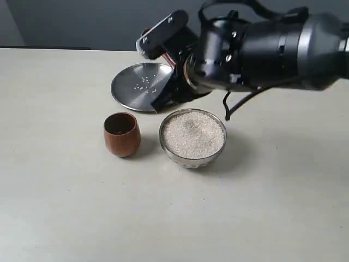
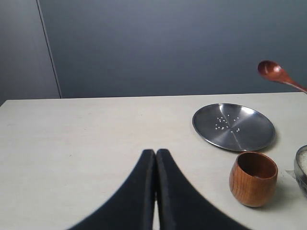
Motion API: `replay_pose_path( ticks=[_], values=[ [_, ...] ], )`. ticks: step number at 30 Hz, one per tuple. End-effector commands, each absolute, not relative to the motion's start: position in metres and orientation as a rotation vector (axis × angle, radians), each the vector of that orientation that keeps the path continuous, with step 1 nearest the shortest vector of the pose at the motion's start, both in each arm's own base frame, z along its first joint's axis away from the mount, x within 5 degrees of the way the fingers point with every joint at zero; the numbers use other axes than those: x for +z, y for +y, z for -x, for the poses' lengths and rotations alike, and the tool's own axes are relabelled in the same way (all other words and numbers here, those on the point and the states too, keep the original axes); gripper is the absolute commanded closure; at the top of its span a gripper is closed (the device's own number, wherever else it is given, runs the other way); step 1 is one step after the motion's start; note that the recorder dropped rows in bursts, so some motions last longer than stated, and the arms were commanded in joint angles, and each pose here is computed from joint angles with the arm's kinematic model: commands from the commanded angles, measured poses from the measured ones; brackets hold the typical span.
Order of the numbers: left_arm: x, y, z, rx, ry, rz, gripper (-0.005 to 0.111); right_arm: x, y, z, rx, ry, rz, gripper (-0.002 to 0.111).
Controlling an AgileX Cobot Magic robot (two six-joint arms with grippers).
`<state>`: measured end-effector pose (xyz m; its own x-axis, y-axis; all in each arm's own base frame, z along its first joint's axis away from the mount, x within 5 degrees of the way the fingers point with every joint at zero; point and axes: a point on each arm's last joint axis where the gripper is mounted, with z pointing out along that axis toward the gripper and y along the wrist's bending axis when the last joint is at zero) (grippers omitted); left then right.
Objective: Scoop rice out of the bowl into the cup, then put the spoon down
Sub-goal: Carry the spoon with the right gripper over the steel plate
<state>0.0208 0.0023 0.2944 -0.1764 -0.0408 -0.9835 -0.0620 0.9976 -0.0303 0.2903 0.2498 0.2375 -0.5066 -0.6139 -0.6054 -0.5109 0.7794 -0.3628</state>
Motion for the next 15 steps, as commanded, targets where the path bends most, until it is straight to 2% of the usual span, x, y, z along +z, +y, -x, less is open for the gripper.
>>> replay_pose_path(
  ticks=[1,4,10,15],
  values=[
    [0.296,0.002,-0.021,0.019,1.748,0.083,0.106,0.259,0.236,-0.33,0.15,2.171,0.567,0.109],
    [0.296,0.002,-0.021,0.019,1.748,0.083,0.106,0.246,0.228,-0.367,0.178,2.173,0.497,0.109],
    [0.296,0.002,-0.021,0.019,1.748,0.083,0.106,0.194,0.264,-0.418,0.201,2.219,0.496,0.109],
    [0.296,0.002,-0.021,0.019,1.748,0.083,0.106,0.171,0.283,-0.435,0.274,2.247,0.464,0.109]
  ],
)
